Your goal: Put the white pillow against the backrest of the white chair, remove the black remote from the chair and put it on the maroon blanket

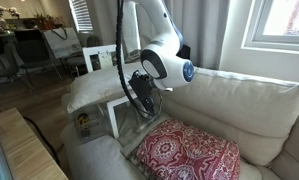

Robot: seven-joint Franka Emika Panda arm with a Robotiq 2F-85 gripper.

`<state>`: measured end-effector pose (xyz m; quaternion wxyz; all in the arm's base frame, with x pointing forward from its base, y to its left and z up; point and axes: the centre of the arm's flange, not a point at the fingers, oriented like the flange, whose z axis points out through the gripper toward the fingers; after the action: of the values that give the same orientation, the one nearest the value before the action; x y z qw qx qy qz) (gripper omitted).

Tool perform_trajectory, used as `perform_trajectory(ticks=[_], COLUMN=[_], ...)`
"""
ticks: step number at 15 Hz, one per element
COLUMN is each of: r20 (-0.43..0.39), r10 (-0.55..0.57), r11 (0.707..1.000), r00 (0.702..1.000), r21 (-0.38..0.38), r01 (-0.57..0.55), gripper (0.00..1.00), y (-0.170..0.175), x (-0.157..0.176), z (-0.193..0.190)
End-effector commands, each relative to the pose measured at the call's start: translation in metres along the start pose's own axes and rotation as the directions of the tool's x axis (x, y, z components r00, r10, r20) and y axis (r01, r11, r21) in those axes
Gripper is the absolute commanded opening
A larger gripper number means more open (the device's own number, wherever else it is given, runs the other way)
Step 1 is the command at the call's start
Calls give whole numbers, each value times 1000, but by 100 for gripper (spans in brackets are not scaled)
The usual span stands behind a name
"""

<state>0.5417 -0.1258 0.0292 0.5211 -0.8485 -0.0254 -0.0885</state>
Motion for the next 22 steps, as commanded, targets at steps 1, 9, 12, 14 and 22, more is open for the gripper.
perform_trajectory(ticks=[1, 9, 12, 14, 22], r20=[-47, -35, -20, 23, 93], r10=[40, 103, 125, 137, 142], r11=[998, 992, 991, 989, 990], r00=[998, 994, 992, 990, 986], r21=[53, 78, 53, 43, 4], r01=[-38, -100, -124, -138, -143], gripper=[1, 2, 2, 2, 7], y=[-3, -66, -102, -123, -172], x=[-1, -7, -1, 12, 48], z=[-4, -17, -27, -24, -4])
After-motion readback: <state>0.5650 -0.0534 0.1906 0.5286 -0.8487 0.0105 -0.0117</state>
